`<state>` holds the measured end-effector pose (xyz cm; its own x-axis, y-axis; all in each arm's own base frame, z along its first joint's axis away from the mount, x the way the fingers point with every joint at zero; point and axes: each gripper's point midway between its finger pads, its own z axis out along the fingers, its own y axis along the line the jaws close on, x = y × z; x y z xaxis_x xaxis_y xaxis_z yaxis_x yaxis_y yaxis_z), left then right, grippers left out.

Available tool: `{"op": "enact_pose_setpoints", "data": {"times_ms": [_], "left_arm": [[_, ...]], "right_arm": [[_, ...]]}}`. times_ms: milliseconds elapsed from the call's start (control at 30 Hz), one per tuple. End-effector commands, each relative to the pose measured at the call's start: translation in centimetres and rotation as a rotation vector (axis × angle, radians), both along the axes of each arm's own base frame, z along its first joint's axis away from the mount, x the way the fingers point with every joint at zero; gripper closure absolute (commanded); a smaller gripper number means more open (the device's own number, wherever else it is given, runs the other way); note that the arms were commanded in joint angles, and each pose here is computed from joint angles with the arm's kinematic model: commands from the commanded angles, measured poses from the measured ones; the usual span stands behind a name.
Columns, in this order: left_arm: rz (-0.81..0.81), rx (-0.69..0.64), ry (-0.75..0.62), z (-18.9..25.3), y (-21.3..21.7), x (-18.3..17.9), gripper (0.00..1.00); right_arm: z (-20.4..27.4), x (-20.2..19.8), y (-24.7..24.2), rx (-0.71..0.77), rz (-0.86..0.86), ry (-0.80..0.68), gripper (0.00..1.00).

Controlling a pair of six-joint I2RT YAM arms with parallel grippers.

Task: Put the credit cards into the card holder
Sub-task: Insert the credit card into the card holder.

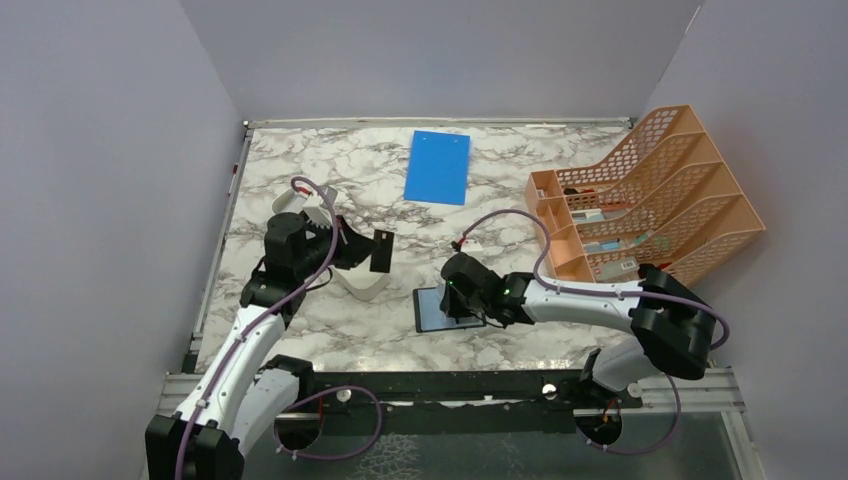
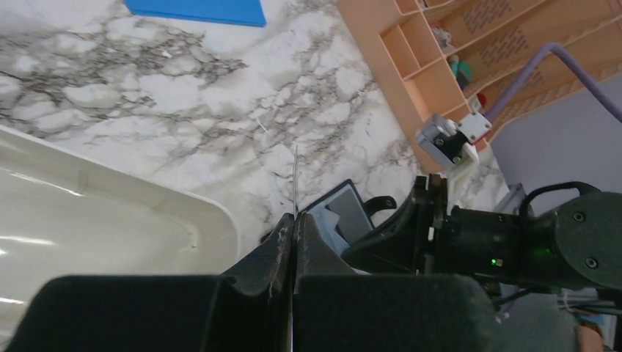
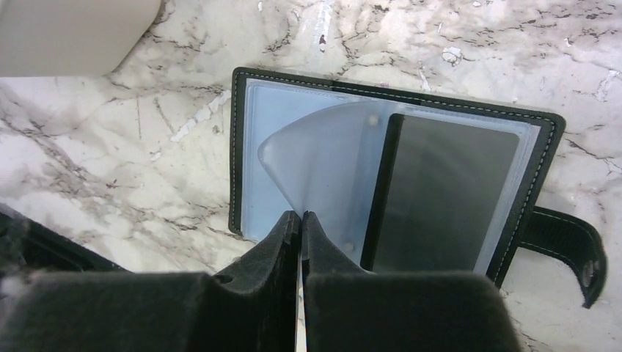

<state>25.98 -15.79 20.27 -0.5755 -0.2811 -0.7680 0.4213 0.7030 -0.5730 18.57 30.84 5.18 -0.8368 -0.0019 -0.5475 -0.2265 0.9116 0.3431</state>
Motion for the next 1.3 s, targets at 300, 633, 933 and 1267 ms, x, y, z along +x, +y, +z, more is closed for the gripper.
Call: {"op": "enact_pose_setpoints", "data": {"times_ms": [300,633,933,1267], "left_arm": [[-0.118,-0.036,0.182,-4.2,-7.4,-3.7,1.0],[-0.18,0.036,0.242,-8.0,-11.3,-5.0,1.0],[-0.252,0.059,0.274,-10.2,-14.6,-5.7,1.0],[-0.281,0.063,0.263,-10.3,-16.8,-6.0,1.0]], "right_arm": [[1.2,0.4,-0.6,0.199,-0.004,0.018,0.89],[0.4,0.1,-3.0,0.173,-0.048,0.023,0.81],[0.4,0.0,-6.3,0.05,-0.135,0.026,0.72],[3.8,0.5,-7.2,-0.002,-0.112,-0.022,0.68]]}}
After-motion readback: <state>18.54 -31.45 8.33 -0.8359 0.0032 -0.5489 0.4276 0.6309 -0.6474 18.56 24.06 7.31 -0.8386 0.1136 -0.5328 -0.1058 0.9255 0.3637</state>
